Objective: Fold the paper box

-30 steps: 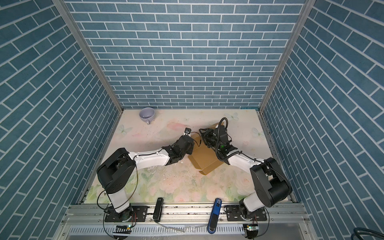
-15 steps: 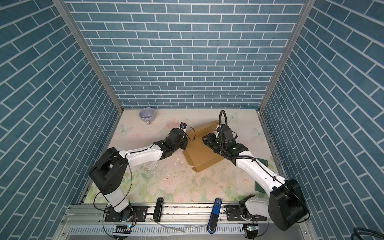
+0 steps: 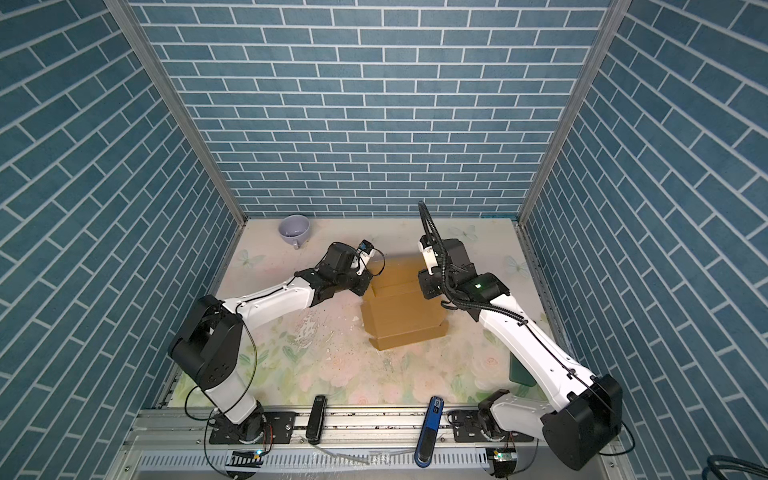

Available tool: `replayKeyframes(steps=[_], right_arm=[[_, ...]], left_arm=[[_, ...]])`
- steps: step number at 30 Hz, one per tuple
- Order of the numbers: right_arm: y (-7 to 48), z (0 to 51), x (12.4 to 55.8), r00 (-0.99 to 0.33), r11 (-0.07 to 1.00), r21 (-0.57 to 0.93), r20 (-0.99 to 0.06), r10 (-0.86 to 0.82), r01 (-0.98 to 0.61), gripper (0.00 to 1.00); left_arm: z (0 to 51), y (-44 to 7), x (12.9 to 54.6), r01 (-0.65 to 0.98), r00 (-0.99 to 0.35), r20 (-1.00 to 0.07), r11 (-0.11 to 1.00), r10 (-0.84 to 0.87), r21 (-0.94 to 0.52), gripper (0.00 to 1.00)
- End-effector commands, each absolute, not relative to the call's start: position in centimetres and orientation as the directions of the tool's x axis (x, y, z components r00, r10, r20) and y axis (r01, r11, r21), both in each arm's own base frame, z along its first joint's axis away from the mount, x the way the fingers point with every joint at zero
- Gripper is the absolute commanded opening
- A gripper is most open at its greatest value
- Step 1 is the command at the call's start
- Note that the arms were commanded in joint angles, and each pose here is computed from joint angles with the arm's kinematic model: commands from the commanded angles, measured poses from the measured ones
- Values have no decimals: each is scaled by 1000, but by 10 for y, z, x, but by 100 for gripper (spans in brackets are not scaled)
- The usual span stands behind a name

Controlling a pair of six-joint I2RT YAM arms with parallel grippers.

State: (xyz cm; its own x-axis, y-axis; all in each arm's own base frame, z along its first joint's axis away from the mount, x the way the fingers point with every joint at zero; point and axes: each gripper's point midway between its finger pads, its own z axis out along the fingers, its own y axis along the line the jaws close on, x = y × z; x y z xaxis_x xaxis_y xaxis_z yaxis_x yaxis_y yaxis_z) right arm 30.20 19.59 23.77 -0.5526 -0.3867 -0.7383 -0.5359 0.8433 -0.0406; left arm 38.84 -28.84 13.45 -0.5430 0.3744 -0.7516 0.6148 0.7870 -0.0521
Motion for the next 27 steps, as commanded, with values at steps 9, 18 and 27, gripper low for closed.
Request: replayKeyframes(steps=[9,18,27], right_arm=[[219,244,313,-309,623,-378,-624,-718,-685,41],[239,231,321,-266,545,-384,-579,-771,-745,41],[250,212,328,-262,524,-371,-564,-783,-767,37]], left_arm=[[138,-290,376,676,-564,-695,732,447,-78,22],[148,-294,370,694,-556,-706,713,439,-103,22],[154,-298,364,702,-559,-712,700,426,-132,22]])
